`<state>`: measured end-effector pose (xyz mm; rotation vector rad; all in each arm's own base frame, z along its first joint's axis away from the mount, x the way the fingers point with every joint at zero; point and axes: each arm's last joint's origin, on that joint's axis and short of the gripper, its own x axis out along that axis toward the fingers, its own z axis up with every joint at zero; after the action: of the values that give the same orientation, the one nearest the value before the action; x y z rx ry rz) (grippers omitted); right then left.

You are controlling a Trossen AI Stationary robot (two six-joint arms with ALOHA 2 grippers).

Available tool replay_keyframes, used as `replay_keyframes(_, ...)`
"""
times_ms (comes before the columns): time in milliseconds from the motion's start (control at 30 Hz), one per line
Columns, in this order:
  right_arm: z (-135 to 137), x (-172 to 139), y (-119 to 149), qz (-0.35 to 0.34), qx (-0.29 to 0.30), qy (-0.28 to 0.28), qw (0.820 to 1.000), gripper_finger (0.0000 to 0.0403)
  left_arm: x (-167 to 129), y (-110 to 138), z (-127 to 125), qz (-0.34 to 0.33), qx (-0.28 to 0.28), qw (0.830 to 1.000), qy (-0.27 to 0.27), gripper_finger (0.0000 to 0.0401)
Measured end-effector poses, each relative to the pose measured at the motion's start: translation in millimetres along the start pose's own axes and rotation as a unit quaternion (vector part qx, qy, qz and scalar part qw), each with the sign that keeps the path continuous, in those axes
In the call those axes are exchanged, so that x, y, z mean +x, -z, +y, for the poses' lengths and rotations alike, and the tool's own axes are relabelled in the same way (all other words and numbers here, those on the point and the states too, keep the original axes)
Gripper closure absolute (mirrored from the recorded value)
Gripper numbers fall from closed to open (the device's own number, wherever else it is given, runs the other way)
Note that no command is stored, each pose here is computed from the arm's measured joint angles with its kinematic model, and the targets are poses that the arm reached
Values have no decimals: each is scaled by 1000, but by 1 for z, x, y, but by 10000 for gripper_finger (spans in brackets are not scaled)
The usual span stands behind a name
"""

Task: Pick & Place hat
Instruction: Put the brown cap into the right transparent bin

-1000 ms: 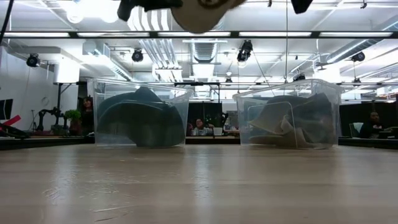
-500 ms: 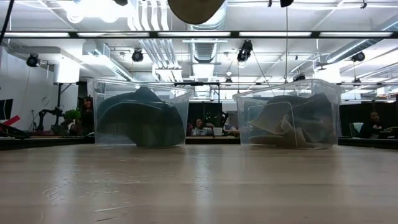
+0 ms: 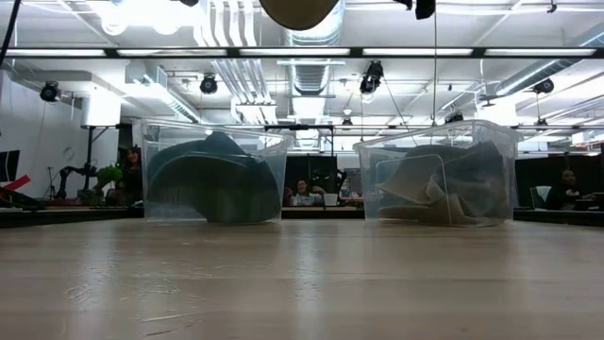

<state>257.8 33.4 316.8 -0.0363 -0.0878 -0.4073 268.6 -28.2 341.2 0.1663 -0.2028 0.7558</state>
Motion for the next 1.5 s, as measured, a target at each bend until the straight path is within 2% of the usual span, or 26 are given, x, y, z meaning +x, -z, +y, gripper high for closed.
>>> replay_keyframes(200, -8, 5, 0, -2, 9, 1, 1000, 235, 0, 3, 0, 0, 2, 1000, 6, 395)
replay_keyframes(367, -13, 8, 1, -3, 17, -7, 1000, 266, 0, 4, 0, 1, -2, 1000, 12, 395)
replay_keyframes(500, -14, 9, -1, -2, 10, -7, 1000, 312, 0, 4, -1, -3, -7, 1000, 22, 395)
replay_keyframes(633, -14, 10, -1, 10, -5, -7, 1000, 377, 0, 4, 0, -3, -7, 1000, 23, 392)
replay_keyframes(667, -14, 10, -2, 11, -6, -6, 1000, 382, 0, 4, 0, -4, -6, 1000, 26, 387)
replay_keyframes(900, -15, 10, -6, 17, -14, -11, 1000, 389, 0, 6, -2, -1, -21, 999, 46, 332)
replay_keyframes(1100, -20, 4, -21, 29, -30, -11, 999, 390, -1, 4, 1, 18, -5, 999, 47, 259)
replay_keyframes(1267, -32, -6, -44, 97, -76, 45, 991, 391, -5, 6, 3, 30, -4, 998, 50, 210)
replay_keyframes(1500, -58, -23, -91, 215, -91, 122, 965, 391, -8, 19, 0, 68, -23, 996, 56, 200)
